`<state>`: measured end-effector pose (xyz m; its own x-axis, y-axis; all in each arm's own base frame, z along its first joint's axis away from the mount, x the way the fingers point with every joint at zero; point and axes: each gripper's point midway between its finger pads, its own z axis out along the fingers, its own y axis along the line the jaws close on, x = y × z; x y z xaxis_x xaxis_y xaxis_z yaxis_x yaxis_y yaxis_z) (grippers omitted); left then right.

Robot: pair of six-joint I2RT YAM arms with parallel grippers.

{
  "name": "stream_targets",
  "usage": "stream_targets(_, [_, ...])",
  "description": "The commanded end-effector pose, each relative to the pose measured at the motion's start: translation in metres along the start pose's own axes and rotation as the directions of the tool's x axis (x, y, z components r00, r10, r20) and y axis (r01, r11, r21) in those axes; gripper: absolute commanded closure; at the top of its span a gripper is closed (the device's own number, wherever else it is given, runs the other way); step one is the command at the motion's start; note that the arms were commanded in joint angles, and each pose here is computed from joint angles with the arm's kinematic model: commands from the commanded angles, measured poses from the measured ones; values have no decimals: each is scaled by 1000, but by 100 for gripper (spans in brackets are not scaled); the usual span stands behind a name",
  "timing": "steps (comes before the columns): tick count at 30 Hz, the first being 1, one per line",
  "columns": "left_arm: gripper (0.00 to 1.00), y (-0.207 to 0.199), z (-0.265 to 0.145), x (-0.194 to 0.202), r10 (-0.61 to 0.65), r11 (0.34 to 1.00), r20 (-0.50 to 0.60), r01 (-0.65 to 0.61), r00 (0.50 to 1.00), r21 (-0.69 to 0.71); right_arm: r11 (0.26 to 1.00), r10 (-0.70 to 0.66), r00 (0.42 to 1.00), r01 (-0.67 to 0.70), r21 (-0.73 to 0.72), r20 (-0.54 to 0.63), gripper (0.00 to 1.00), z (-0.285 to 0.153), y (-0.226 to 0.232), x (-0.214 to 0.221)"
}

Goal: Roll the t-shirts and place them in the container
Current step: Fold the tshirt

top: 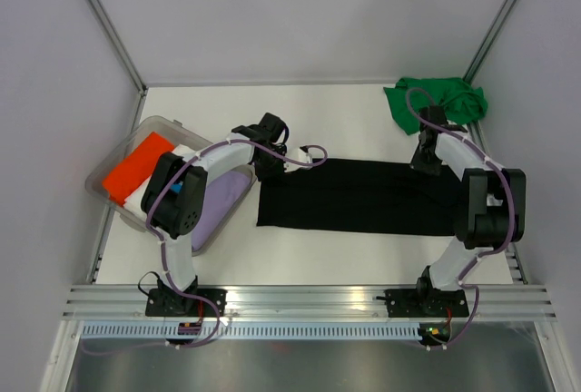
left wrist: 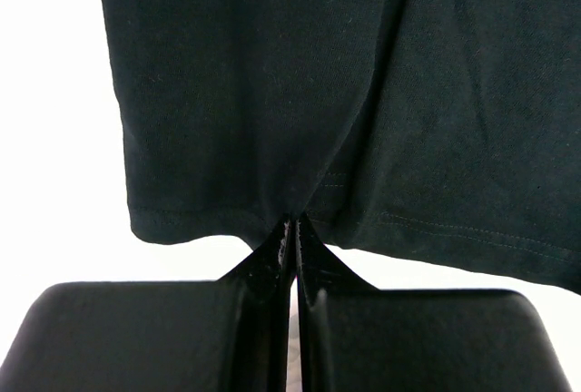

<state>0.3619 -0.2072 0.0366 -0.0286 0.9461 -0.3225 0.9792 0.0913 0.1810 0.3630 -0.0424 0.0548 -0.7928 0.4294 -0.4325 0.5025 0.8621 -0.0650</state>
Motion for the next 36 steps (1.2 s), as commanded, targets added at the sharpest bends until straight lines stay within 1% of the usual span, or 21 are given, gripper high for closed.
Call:
stream_targets(1, [98, 1, -7, -6, 20, 1000, 14, -21, 1000, 9, 999, 31, 999, -31, 22, 8, 100, -26, -15, 12])
stream_targets(5, [98, -6, -2, -2, 4, 999, 9, -4, 1000, 35, 998, 66, 998, -66, 18, -22, 100, -34, -26, 44])
stream_targets(6, [98, -7, 0, -2, 2, 999, 8, -2, 1000, 39, 997, 68, 997, -67, 28, -43, 100, -34, -32, 61])
stream_targets(8, [98, -7, 0, -2, 3, 999, 8, -3, 1000, 40, 994, 110, 993, -109, 26, -48, 100, -39, -35, 72])
stream_targets(9, [98, -7, -1, -1, 6, 999, 6, -6, 1000, 40, 992, 119, 990, -117, 38, -71, 100, -38, -40, 86])
stream_targets(14, [98, -5, 1, 0, 22, 999, 0, -22, 1000, 38, 976, 218, 972, -219, -6, -86, 100, -45, -38, 108])
stream_targets(17, [98, -4, 1, -2, 25, 999, 7, -25, 1000, 37, 967, 248, 962, -252, -23, -117, 100, -45, -34, 121])
stream_targets(23, [98, -2, 1, -3, 24, 999, 5, -24, 1000, 31, 969, 241, 960, -246, -22, -141, 99, -44, -33, 127])
stream_targets(28, [98, 1, -6, -7, 28, 999, 17, -29, 999, 18, 971, 230, 967, -237, -45, -112, 98, -55, -28, 107])
stream_targets(31, [98, -7, -6, -3, 60, 998, 11, -61, 998, 34, 976, 209, 970, -215, -36, -126, 99, -53, -30, 113])
stream_targets(36, [98, -23, 2, 13, 120, 990, -43, -117, 992, 75, 982, 181, 972, -187, -29, -148, 100, -53, -34, 121])
